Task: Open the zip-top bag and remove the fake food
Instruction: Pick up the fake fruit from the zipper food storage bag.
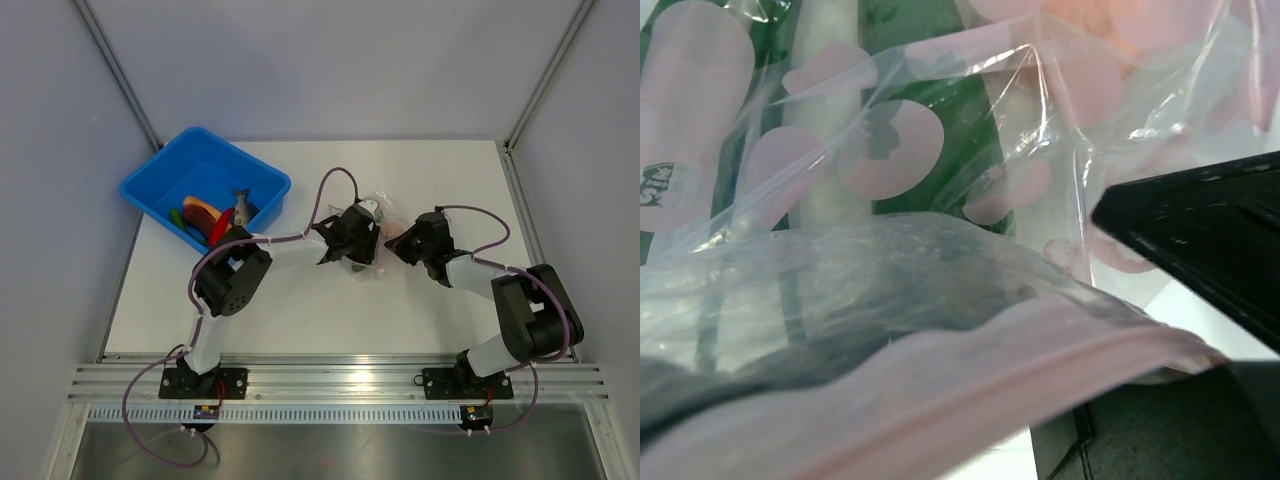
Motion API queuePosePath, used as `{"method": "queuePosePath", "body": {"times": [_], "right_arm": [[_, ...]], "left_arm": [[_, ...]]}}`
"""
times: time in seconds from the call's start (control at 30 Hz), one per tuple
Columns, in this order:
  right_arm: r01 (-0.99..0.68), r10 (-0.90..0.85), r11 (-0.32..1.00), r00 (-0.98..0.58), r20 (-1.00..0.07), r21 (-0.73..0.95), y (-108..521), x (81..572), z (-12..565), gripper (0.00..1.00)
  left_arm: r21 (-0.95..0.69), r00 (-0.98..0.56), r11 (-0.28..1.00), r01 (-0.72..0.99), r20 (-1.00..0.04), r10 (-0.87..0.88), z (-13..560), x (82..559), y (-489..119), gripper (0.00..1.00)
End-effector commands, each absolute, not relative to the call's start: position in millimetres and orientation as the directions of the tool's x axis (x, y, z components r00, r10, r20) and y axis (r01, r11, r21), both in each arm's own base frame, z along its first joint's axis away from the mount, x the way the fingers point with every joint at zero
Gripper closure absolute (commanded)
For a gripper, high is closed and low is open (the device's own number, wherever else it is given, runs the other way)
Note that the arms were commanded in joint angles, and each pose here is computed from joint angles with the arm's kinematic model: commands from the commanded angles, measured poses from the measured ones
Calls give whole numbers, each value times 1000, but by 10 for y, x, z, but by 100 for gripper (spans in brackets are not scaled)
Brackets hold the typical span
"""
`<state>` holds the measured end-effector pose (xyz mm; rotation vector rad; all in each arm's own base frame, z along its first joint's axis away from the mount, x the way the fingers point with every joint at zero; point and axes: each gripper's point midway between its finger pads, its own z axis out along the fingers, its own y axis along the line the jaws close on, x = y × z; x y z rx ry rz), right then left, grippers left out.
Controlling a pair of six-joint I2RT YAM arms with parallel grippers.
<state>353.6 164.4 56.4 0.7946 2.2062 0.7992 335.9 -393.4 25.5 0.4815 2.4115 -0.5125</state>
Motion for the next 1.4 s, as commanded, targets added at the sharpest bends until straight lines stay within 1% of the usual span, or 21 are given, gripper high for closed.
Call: {"method": "queuePosePath", "body": {"times": [0.0,0.43,0.63,0.8,1.03,1.37], "right_arm": [[305,714,652,-555,-426,694,1542,3600,722,100],[443,767,637,-452,-456,631,1093,3646,649,100],[484,788,613,-436,-435,624,969,3645,600,100],[504,798,601,-415,-437,620,871,3620,600,100],[551,798,601,-362,-482,580,687,3578,626,100],[566,798,595,-338,-499,570,613,3556,636,100]], "left_arm": [[-184,-740,874,449,-625,249,246,3364,-3799,65],[-193,-748,865,464,-609,265,414,3348,-3747,66],[-202,-753,863,463,-603,264,454,3345,-3715,66],[-209,-757,863,461,-600,259,467,3350,-3687,66],[-204,-754,870,448,-609,245,534,3389,-3589,66],[-219,-764,874,434,-603,228,566,3430,-3473,66]]}}
